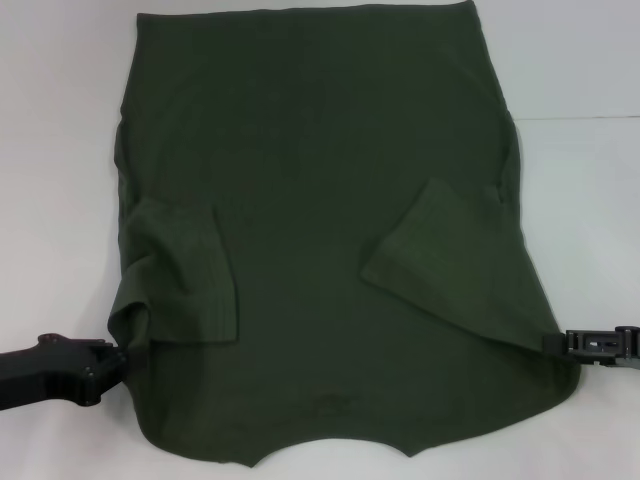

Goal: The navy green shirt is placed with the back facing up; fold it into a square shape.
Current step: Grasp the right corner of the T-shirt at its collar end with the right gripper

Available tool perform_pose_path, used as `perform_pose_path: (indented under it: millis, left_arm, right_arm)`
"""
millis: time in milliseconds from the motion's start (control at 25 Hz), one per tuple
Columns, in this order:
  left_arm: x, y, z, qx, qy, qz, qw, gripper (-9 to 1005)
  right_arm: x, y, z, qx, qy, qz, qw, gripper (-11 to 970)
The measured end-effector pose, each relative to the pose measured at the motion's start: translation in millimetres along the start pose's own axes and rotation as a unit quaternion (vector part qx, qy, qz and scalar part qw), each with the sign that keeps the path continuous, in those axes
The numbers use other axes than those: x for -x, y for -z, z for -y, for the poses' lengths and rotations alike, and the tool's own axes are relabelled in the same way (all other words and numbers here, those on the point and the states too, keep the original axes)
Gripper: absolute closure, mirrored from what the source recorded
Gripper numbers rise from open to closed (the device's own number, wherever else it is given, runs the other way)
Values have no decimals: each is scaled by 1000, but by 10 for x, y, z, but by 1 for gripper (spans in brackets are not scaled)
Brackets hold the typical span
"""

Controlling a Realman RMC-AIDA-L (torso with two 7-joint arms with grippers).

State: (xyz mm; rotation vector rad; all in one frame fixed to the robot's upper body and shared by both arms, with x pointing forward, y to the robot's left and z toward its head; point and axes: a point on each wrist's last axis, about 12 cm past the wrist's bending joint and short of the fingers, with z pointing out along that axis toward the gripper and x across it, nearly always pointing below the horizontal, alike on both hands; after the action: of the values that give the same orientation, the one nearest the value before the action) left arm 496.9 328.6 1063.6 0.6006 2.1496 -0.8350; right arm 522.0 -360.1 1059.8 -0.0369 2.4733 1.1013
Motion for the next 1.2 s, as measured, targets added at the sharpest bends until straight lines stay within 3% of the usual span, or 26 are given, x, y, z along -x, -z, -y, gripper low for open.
perform_pose_path:
  millis: [640, 1200]
  left_arm:
    - [38, -12, -1, -2, -3, 4, 1000, 950]
    - [30, -2, -6, 1, -4, 6, 1000, 949]
  right_arm:
    - [-87, 131, 48, -6, -21, -8, 1000, 93]
    - [-88, 46, 25, -3, -23, -8, 1000, 93]
